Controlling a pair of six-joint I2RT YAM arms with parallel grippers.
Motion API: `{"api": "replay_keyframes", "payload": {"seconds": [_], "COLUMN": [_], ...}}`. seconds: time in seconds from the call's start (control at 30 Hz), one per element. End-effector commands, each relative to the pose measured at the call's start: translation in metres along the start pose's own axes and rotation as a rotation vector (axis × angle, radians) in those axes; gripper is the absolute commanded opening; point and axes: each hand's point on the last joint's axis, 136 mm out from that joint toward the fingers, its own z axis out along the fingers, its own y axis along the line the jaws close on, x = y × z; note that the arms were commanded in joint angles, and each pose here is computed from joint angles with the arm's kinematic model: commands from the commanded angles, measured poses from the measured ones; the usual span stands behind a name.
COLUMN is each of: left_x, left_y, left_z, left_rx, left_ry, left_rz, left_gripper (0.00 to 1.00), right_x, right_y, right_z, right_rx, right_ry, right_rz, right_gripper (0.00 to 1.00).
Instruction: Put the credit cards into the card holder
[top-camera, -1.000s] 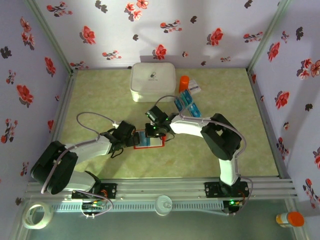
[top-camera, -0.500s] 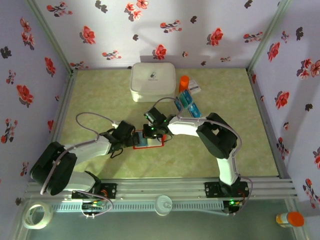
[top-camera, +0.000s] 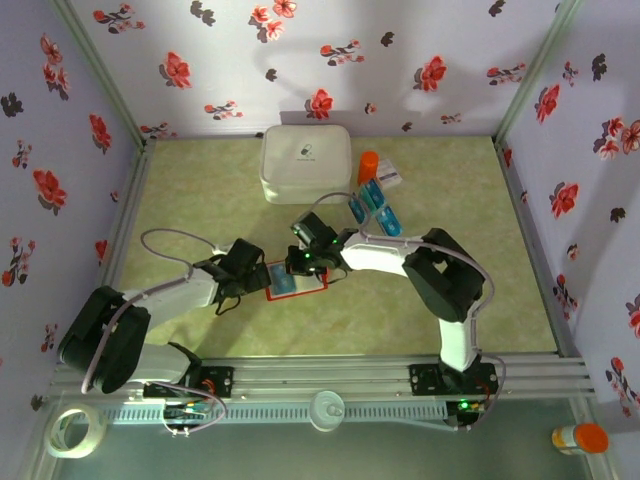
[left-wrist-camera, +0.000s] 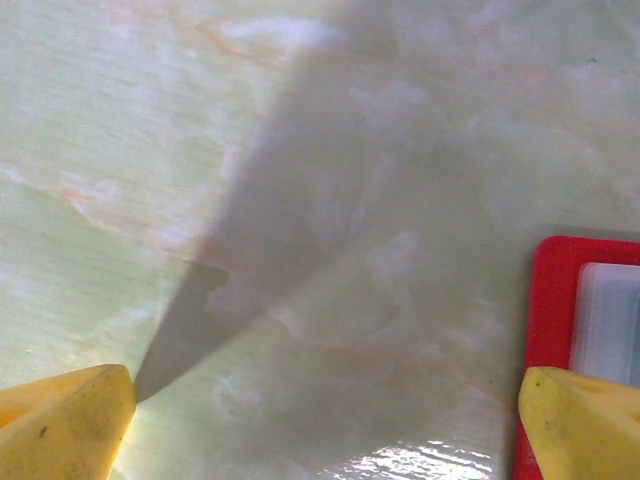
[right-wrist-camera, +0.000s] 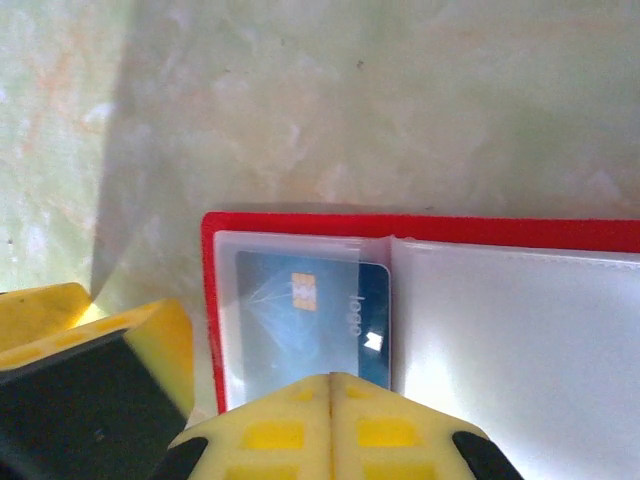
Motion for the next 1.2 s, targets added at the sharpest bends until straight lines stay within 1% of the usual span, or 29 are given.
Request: {"api": "replay_keyframes", "payload": {"seconds": [0.0,0.23,0.6,0.93,1.17], "left_x": [0.008,0.013,0.011,0.010,0.010], "left_y": [0.014,0.012,0.007,0.003,-0.001], "left_z": [0.000,0.007,0.012,0.016,0.019], "left_rx": [-0.057,-0.059,-0.052,-0.048,-0.037], "left_ry": [0.043,0.063,0.069,0.074,0.075], "left_rz": [-0.026,-0.007,0.016,0.024,0.030], "left_gripper": [1.00,1.00,1.00,1.00,1.00], "right_x": [-0.002,0.000,0.007,0.017,0.015], "right_y": [-0.009,-0.015,-0.027,-0.017,-0.011], "right_z": [-0.011,0.000,0.015,0.029,0.026], "right_rx": [0.036,0.046,0.072,0.048,0.024], "right_ry": [-0.012,0.008,0.041,0.071,0.057], "right_rz": [-0.007,0.000,0.011,0.013,0.024], "right_gripper": [0.08,0.08,0.07,0.07,0.07]}}
